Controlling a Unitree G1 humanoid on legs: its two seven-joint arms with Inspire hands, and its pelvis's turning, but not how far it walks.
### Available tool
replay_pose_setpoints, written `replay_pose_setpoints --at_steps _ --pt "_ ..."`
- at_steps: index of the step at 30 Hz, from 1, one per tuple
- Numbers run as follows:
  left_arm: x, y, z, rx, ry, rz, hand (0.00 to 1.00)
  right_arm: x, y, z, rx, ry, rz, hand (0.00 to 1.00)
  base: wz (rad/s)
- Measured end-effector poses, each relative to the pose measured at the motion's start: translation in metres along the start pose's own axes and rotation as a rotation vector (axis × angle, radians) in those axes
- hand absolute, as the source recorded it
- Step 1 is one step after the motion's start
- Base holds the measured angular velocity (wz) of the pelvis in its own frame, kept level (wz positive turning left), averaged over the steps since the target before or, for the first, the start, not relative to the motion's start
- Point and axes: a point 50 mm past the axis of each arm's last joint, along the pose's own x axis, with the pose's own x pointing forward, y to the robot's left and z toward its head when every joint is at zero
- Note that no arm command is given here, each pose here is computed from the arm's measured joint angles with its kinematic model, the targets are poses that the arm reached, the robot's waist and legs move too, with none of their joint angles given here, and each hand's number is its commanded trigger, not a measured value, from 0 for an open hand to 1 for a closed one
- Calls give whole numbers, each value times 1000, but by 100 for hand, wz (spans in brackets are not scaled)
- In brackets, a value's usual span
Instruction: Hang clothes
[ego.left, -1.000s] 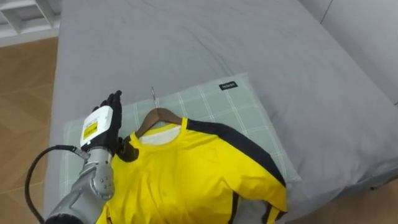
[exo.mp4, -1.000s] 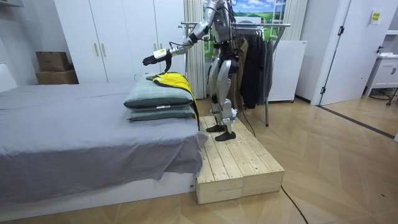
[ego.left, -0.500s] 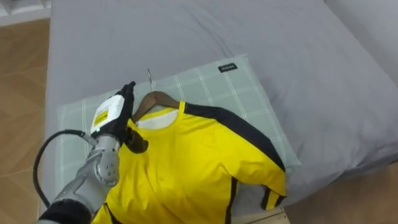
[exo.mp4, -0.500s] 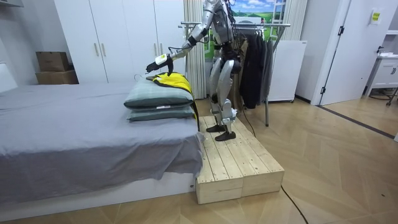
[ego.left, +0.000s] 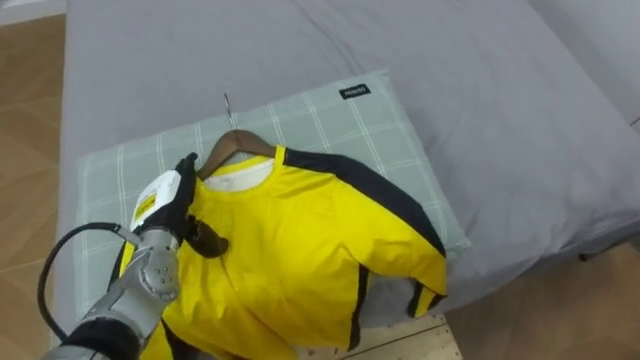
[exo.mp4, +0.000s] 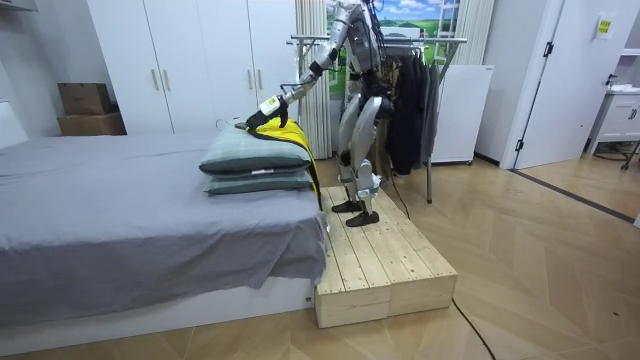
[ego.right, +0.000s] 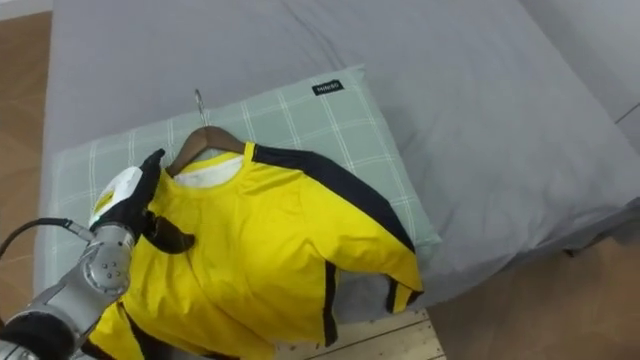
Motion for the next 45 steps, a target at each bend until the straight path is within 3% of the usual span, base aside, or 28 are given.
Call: replay_pose_setpoints --at_steps 23,37,45 --pt "0 12 -13 -32 60 99 0 -3 -6 -13 52 21 -60 0 -3" --pt "2 38 -23 32 74 239 0 -3 -4 -7 99 -18 -52 0 0" --pt "8 56 -12 91 53 330 0 -4 -3 -3 105 -42 -42 0 0"
